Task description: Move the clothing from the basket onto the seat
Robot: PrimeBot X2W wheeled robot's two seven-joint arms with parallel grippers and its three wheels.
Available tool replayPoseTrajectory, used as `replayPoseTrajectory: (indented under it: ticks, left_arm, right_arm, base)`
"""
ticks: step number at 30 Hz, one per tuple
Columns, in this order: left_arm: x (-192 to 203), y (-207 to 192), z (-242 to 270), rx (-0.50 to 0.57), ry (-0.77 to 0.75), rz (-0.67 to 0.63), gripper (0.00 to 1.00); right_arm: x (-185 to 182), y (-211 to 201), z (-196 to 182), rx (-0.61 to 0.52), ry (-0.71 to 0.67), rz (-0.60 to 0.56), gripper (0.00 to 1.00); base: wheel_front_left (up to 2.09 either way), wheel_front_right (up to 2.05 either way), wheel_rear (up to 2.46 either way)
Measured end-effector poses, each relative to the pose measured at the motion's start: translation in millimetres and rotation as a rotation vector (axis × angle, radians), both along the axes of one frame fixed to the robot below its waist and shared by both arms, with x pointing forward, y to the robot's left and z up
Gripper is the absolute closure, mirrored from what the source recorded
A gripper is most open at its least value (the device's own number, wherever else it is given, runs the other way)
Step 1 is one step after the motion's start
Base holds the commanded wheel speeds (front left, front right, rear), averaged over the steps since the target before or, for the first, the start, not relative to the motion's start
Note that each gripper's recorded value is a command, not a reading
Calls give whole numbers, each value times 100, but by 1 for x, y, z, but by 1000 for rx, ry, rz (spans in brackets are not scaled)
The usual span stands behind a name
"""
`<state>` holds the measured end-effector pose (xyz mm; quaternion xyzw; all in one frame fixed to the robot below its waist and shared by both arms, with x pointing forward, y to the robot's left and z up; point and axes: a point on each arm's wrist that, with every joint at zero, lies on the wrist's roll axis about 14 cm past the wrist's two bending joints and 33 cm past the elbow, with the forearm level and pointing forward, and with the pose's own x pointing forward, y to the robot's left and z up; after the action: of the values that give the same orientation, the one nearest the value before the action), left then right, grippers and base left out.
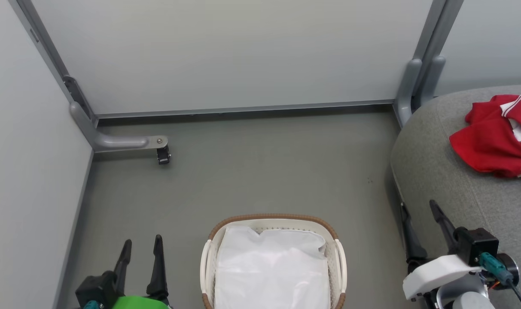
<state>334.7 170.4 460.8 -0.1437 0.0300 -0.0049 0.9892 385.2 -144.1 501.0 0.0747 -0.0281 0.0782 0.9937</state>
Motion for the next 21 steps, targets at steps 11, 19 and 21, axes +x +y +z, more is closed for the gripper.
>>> replayPoseTrajectory:
  ticks: [11,19,21]
  left_arm:
    - [-5,6,-20,-113,87,41,100]
    - [-2,11,-20,-241,103,75,100]
    - [-2,13,-20,-273,105,87,100]
  right_arm:
    - [-8,-8,-25,127,112,-40,100]
    - [-7,-15,-26,268,141,-73,100]
    - [-7,-16,-26,299,148,-80,100]
  base:
    - [0,0,0]
    - [0,0,0]
    - [0,0,0]
